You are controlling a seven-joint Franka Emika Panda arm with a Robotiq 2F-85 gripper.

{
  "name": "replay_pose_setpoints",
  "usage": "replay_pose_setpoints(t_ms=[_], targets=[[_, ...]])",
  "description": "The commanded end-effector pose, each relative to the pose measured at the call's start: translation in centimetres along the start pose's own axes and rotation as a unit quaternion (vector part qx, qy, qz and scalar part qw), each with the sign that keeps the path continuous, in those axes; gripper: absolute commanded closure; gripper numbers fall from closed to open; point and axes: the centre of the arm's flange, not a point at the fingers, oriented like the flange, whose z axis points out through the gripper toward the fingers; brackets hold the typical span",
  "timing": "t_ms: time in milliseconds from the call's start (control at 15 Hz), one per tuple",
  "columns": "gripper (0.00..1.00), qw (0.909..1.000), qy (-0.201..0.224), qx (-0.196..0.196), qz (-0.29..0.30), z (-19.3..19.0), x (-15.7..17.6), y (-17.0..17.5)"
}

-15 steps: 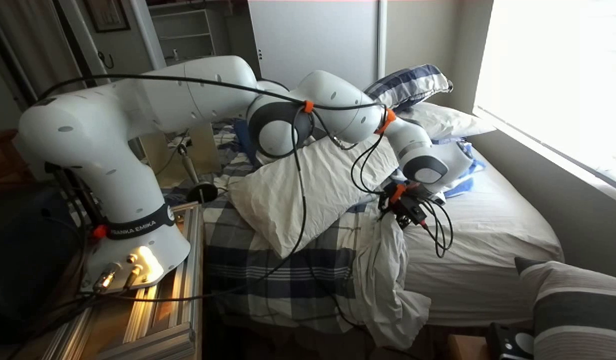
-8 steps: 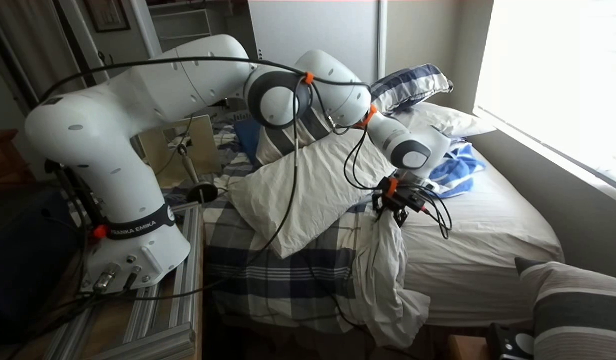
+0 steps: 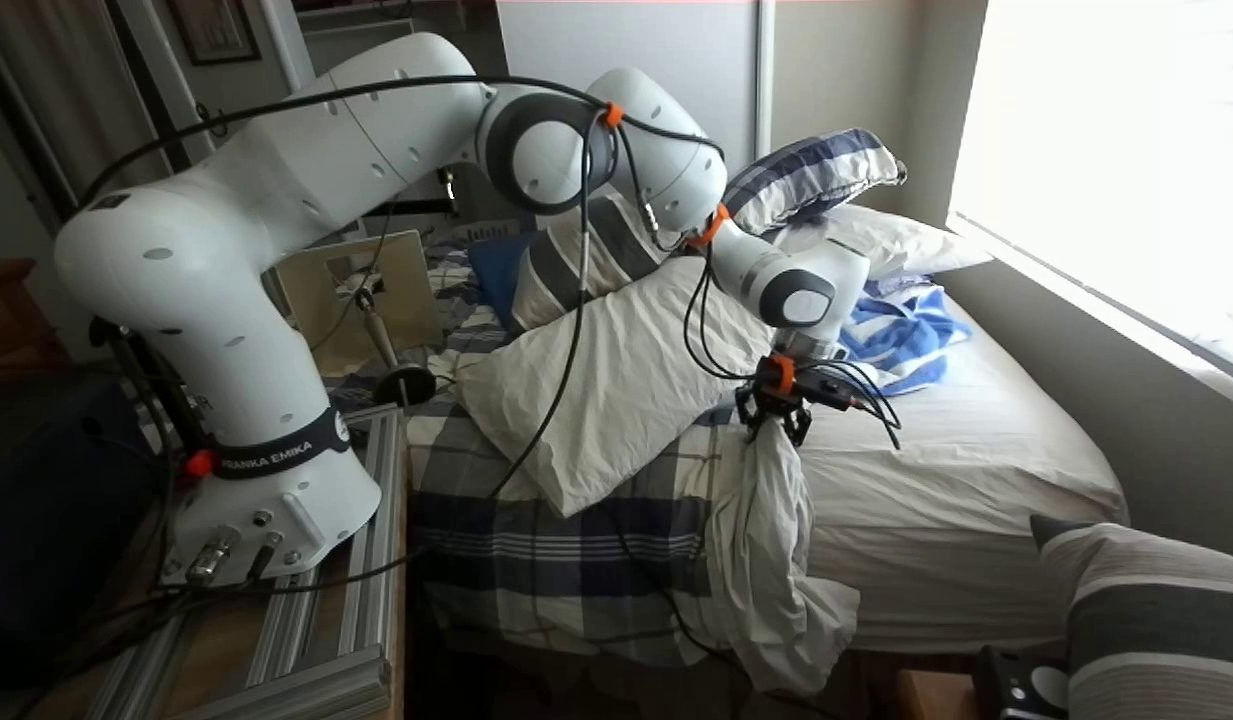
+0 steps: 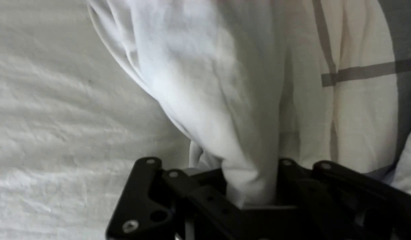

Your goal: Pull the beddings on the bed a little downwards

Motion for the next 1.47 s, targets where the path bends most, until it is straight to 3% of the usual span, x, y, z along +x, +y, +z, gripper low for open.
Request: replay_pose_setpoints(t_ms=[0, 333, 400, 733, 867, 1400], targets=[[0.93, 0.9999, 0.0, -0.004, -0.012, 0.0, -0.1, -0.2], [0.93, 0.9996, 0.0, -0.009, -0.026, -0.1, -0.1, -0.6], [0.98, 0.9996, 0.0, -0.009, -0.027, -0.1, -0.1, -0.6], [0.98, 0.9948, -0.052, 0.035, -0.08, 1.7, -1.1, -6.6], [0.98, 0.993, -0.055, 0.039, -0.097, 2.4, -1.5, -8.7], [0.98, 0.9837, -0.041, 0.042, -0.17, 2.3, -1.3, -11.7]])
